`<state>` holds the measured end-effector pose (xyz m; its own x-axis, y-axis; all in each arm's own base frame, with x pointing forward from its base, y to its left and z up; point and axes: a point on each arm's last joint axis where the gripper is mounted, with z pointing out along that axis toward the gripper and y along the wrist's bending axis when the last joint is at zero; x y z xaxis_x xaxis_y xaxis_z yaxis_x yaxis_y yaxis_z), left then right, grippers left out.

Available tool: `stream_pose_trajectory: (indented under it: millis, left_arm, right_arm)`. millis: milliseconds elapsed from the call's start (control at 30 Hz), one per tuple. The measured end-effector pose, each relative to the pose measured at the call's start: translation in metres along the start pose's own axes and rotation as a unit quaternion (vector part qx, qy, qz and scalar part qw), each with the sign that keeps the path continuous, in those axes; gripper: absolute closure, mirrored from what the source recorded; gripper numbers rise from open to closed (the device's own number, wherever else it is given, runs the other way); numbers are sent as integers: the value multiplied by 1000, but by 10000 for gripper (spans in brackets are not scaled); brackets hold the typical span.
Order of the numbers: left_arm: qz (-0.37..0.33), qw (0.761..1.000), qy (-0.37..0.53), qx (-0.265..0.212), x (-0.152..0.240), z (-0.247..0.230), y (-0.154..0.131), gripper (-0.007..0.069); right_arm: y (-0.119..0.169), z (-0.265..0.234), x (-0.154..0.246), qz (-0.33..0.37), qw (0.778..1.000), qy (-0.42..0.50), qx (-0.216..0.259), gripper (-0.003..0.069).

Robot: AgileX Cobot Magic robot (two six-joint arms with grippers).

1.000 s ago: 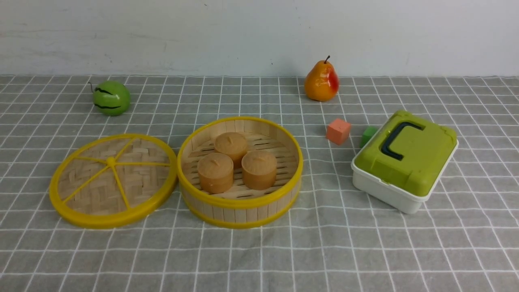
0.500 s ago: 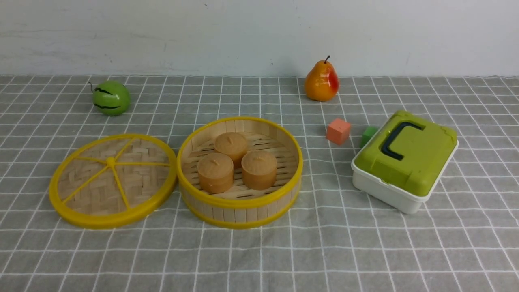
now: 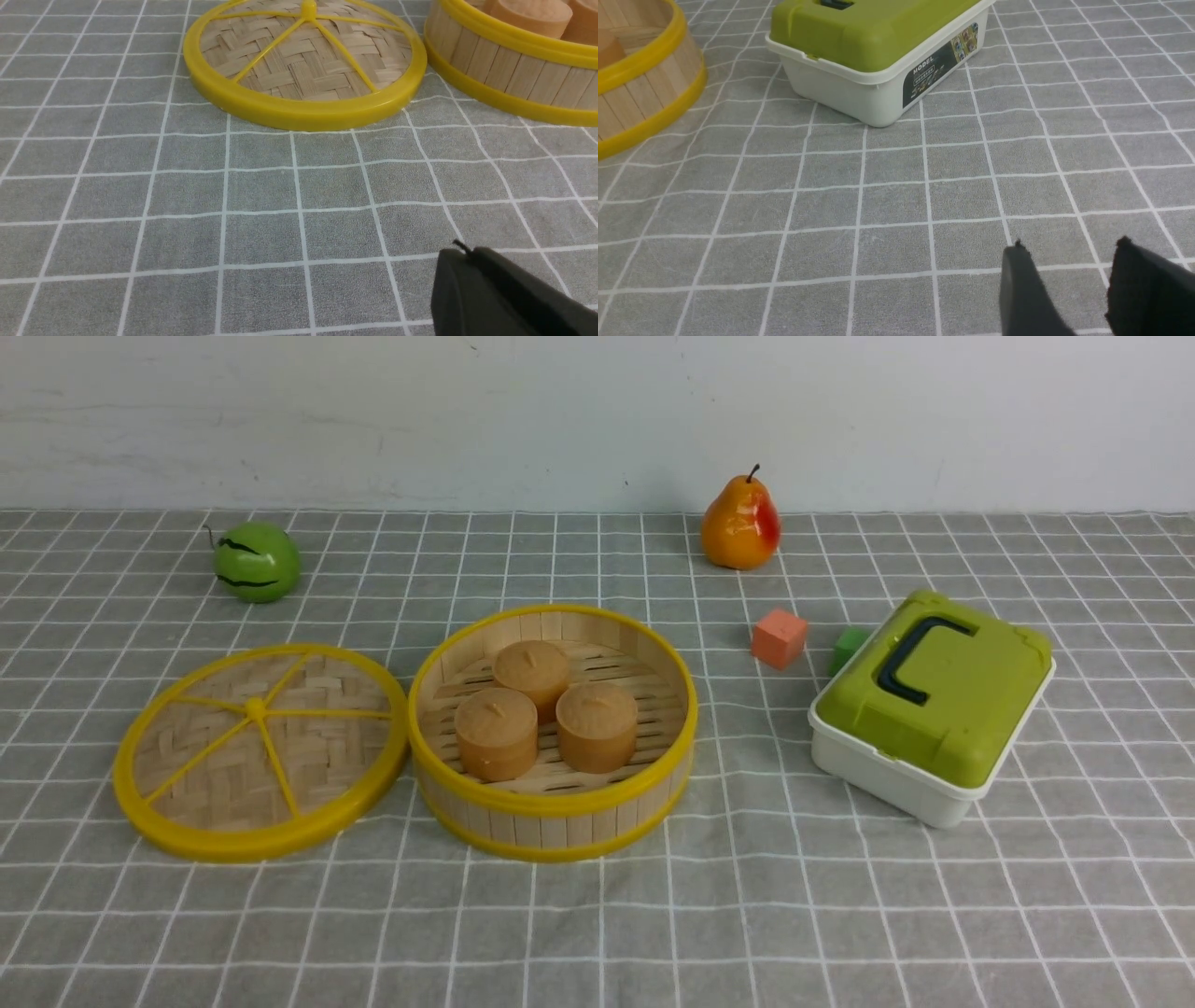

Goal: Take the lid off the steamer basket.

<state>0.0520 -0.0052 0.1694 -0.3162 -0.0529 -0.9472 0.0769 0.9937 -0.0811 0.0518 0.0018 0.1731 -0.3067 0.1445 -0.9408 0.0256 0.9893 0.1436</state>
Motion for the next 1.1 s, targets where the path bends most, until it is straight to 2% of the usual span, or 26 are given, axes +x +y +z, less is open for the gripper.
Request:
stream_pose_trajectory:
  millis: [1100]
  left_arm:
    - [0,1000,0,0,0,0,0,608]
  right_arm:
    - [0,0,0,0,1000,0,0,416]
